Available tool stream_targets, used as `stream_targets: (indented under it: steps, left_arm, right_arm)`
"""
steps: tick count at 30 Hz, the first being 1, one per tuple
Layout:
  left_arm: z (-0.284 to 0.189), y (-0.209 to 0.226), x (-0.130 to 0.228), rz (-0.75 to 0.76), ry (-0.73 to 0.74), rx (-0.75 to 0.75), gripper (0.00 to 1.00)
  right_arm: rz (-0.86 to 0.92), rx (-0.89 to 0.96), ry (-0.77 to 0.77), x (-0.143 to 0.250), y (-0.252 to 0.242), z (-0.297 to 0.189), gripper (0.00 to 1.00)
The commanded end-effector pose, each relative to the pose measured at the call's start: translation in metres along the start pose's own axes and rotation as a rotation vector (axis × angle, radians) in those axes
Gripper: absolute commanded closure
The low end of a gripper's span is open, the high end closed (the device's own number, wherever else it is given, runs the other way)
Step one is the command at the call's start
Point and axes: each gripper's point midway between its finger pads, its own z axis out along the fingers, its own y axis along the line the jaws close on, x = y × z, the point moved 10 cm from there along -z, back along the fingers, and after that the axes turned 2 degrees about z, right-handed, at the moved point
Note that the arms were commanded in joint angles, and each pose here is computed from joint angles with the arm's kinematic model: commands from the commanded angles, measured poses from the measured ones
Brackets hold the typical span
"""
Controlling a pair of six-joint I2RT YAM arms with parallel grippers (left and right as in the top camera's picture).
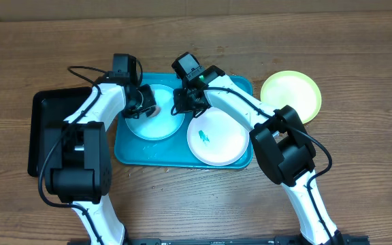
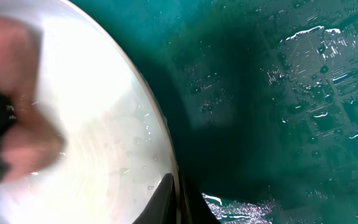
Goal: Clean dirty plates on tray and stack at the side
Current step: 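Scrub the light blue plate with the sponge in the left gripper, then lift the light blue plate with the right gripper onto the yellow plate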
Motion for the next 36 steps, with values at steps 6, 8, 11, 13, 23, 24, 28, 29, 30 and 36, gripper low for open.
stream_targets:
  steps: [6, 8, 11, 13, 23, 24, 28, 29, 30, 36]
  left_arm:
    - [-0.013, 0.05, -0.014, 0.01, -0.001, -0.407, 0.96]
    - [-0.031, 0.047, -0.027, 0.008, -0.016, -0.434, 0.96]
    - [-0.062, 0.044, -0.046, -0.007, -0.045, -0.46, 0.96]
    - [-0.086, 0.046, -0.06, -0.049, -0.066, -0.451, 0.96]
    - [-0.135, 0.124, -0.079, -0.349, 0.009, -0.145, 0.96]
    - [-0.139, 0.14, -0.076, -0.385, 0.024, -0.173, 0.96]
    - [-0.147, 0.178, -0.066, -0.468, 0.055, -0.279, 0.96]
    - [-0.15, 0.189, -0.063, -0.487, 0.062, -0.305, 0.96]
    - [-0.152, 0.198, -0.06, -0.503, 0.07, -0.324, 0.96]
    - [-0.144, 0.223, -0.052, -0.551, 0.084, -0.333, 0.96]
  right_arm:
    - [0.007, 0.066, 0.004, 0.001, -0.012, 0.008, 0.96]
    - [0.003, 0.067, 0.006, 0.002, -0.012, 0.008, 0.96]
    - [-0.028, 0.065, -0.003, -0.001, -0.01, 0.005, 0.96]
    - [-0.051, 0.084, -0.021, -0.008, -0.006, -0.008, 0.96]
    - [-0.414, 0.681, -0.521, -0.031, 0.072, -0.149, 0.96]
    - [-0.455, 0.795, -0.592, -0.028, 0.085, -0.164, 0.96]
    - [-0.59, 1.086, -0.707, -0.019, 0.116, -0.187, 0.96]
    - [-0.62, 1.134, -0.717, -0.017, 0.124, -0.191, 0.96]
    - [-0.658, 1.169, -0.72, -0.014, 0.132, -0.194, 0.96]
    - [-0.775, 1.073, -0.744, 0.005, 0.164, -0.188, 0.96]
